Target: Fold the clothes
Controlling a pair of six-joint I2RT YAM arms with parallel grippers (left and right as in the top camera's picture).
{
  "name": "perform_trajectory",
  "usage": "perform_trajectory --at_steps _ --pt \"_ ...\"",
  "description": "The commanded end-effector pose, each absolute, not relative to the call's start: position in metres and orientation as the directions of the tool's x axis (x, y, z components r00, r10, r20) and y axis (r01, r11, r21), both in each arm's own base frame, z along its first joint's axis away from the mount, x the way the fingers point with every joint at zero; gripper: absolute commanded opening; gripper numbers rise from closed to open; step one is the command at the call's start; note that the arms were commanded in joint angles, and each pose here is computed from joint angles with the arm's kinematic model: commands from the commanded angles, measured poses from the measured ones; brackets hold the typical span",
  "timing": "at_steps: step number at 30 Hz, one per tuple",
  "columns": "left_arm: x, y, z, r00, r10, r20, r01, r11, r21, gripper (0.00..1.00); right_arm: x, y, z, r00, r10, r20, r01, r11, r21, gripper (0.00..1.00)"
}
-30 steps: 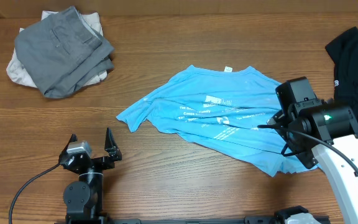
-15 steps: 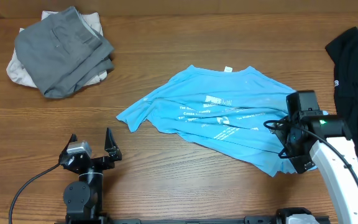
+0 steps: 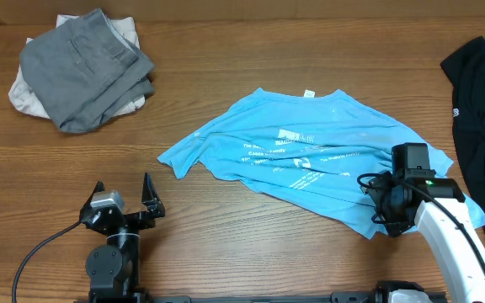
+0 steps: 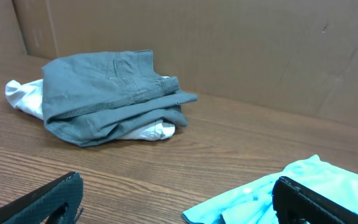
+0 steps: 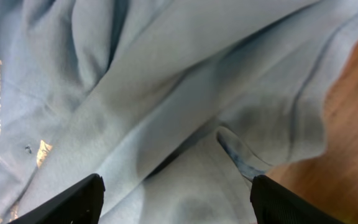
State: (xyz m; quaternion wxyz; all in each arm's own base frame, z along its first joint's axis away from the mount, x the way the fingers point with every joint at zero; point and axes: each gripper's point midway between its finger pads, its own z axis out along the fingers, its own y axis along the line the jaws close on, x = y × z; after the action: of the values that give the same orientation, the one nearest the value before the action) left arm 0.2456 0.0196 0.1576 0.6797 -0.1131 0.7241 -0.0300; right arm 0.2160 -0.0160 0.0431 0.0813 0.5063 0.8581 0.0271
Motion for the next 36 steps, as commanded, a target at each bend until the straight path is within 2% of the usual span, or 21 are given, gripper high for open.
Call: perform_trajectory --at_steps 1,6,11,19,22,24,29,32,36 --pt "0.245 0.022 0.158 -0.043 -0.186 -0.982 -0.129 0.975 -0.179 1.00 0.215 -0.014 0.037 -0.502 0.859 -0.098 0.850 0.511 0.129 0.79" --pt "0.245 0.022 0.158 -0.043 -0.186 -0.982 -0.130 0.975 -0.179 1.00 0.215 -0.024 0.032 -0.497 0.857 -0.135 0.857 0.509 0.080 0.79" --pt "0.245 0.022 0.158 -0.043 -0.186 -0.982 -0.129 0.975 -0.179 1.00 0.213 -0.025 0.021 -0.501 0.857 -0.116 0.860 0.509 0.042 0.78" --pt "0.245 0.022 0.158 -0.043 -0.186 -0.982 -0.129 0.975 -0.179 1.00 0.210 -0.025 0.008 -0.507 0.858 -0.085 0.861 0.508 -0.002 0.66" --pt "0.245 0.022 0.158 -0.043 -0.186 -0.982 -0.129 0.975 -0.179 1.00 0.211 -0.025 0.008 -0.506 0.858 -0.087 0.861 0.508 -0.001 0.58" --pt "0.245 0.022 0.158 -0.043 -0.186 -0.982 -0.129 0.975 -0.179 1.00 0.211 -0.025 0.008 -0.506 0.858 -0.087 0.861 0.508 -0.001 0.47" --pt "0.245 0.022 0.158 -0.043 -0.186 -0.982 -0.129 0.975 -0.179 1.00 0.212 -0.025 0.009 -0.506 0.858 -0.092 0.861 0.508 0.000 0.44" --pt "0.245 0.022 0.159 -0.043 -0.186 -0.982 -0.129 0.975 -0.179 1.00 0.214 -0.025 0.012 -0.506 0.857 -0.094 0.861 0.508 0.003 0.31" --pt "0.245 0.022 0.158 -0.043 -0.186 -0.982 -0.129 0.975 -0.179 1.00 0.218 -0.026 0.022 -0.506 0.857 -0.094 0.861 0.508 0.004 0.21"
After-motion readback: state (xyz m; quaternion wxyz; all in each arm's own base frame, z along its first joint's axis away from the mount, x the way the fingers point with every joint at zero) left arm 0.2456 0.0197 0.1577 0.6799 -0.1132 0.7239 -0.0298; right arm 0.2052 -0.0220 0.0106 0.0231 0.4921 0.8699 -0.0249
